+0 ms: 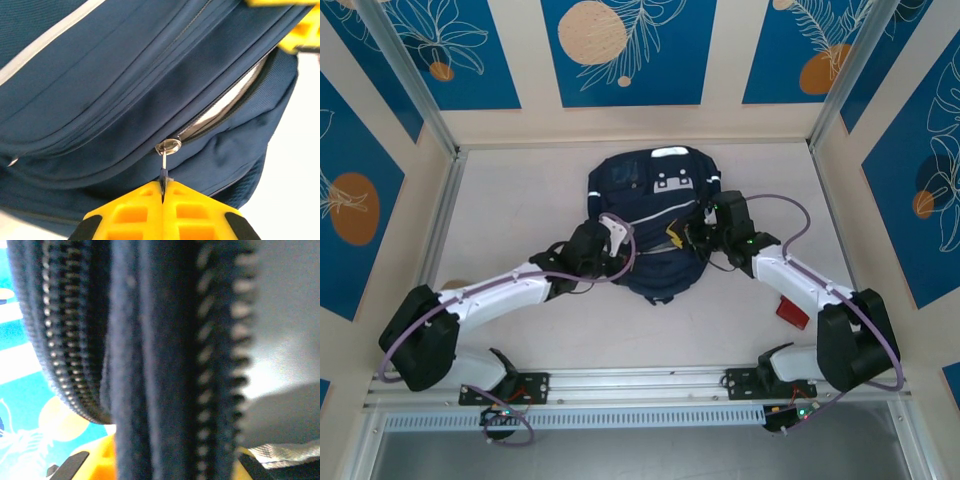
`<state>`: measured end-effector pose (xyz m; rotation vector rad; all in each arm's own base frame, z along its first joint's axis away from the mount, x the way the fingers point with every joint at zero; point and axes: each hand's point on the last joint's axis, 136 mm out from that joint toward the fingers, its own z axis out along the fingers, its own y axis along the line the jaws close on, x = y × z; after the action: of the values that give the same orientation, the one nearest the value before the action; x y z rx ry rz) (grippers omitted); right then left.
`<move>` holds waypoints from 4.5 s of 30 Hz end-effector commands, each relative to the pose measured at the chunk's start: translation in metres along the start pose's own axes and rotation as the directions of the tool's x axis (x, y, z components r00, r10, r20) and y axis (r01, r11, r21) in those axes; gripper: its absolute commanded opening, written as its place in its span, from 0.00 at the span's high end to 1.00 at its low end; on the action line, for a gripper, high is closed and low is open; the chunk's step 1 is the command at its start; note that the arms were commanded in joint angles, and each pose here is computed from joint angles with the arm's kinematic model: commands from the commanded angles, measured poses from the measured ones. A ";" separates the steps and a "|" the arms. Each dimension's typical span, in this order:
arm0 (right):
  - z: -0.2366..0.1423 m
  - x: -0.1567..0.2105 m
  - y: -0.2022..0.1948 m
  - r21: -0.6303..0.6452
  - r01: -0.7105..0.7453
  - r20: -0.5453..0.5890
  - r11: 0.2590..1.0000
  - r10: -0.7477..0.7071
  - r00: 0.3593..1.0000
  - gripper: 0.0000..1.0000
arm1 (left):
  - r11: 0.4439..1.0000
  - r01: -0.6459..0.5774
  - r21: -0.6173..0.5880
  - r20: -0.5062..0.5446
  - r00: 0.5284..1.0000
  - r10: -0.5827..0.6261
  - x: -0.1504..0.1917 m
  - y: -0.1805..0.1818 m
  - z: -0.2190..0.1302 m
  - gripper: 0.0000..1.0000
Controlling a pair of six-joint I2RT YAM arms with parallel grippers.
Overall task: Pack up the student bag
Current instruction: Open the student bag at the center of the table, then pick up the glasses case from the bottom-left of the table.
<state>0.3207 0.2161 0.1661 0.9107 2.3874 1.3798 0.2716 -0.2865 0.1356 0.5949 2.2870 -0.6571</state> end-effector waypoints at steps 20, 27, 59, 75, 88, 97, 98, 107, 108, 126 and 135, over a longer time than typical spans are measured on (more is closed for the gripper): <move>-0.045 -0.018 0.023 -0.073 0.064 -0.034 0.995 -0.067 0.997 0.91 | 0.958 0.047 -0.284 0.016 0.999 -0.045 0.003 0.098 -0.001 1.00; -0.048 -0.018 0.030 -0.096 0.077 -0.053 0.992 -0.083 0.995 0.92 | 0.969 0.057 -0.239 0.052 0.998 -0.045 -0.017 0.110 0.008 1.00; 0.005 -0.007 0.023 -0.078 0.083 -0.179 0.993 -0.096 0.979 0.94 | 0.840 0.381 -0.387 0.155 0.924 -0.348 -0.056 0.193 -0.008 0.56; 0.051 -0.005 0.027 -0.025 0.122 -0.230 0.992 -0.124 0.965 0.94 | 0.259 0.509 -0.821 0.269 0.745 -0.610 0.105 0.249 -0.179 0.03; 0.060 -0.002 0.031 -0.009 0.125 -0.302 0.992 -0.122 0.946 0.95 | 0.026 0.580 -0.814 0.381 0.567 -0.730 0.171 0.278 -0.202 0.00; 0.063 0.000 0.026 -0.006 0.106 -0.315 0.994 -0.103 0.944 0.95 | 0.016 0.675 -0.737 0.372 0.426 -0.824 0.193 0.294 -0.185 0.00; 0.063 0.000 0.027 -0.007 0.107 -0.316 0.994 -0.104 0.943 0.95 | 0.026 0.686 -0.727 0.366 0.419 -0.831 0.192 0.294 -0.181 0.00; 0.061 0.000 0.030 -0.016 0.111 -0.312 0.994 -0.110 0.944 0.95 | 0.048 0.692 -0.721 0.330 0.403 -0.854 0.197 0.296 -0.168 0.11; 0.061 0.000 0.031 -0.016 0.111 -0.310 0.994 -0.111 0.944 0.95 | 0.059 0.696 -0.716 0.325 0.406 -0.854 0.197 0.296 -0.166 0.13; 0.061 -0.004 0.029 0.005 0.114 -0.282 0.993 -0.108 0.953 0.95 | 0.351 0.711 -0.610 0.177 0.554 -0.813 0.136 0.244 -0.127 0.42; 0.058 -0.004 0.055 -0.064 0.131 -0.288 0.989 -0.144 0.947 0.95 | 0.699 0.572 -0.428 0.079 0.795 -0.602 0.048 0.154 -0.099 0.50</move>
<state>0.3735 0.2577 0.1543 0.6644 2.5896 1.4900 0.2730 -0.0681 0.0892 -0.5052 2.6462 -0.2777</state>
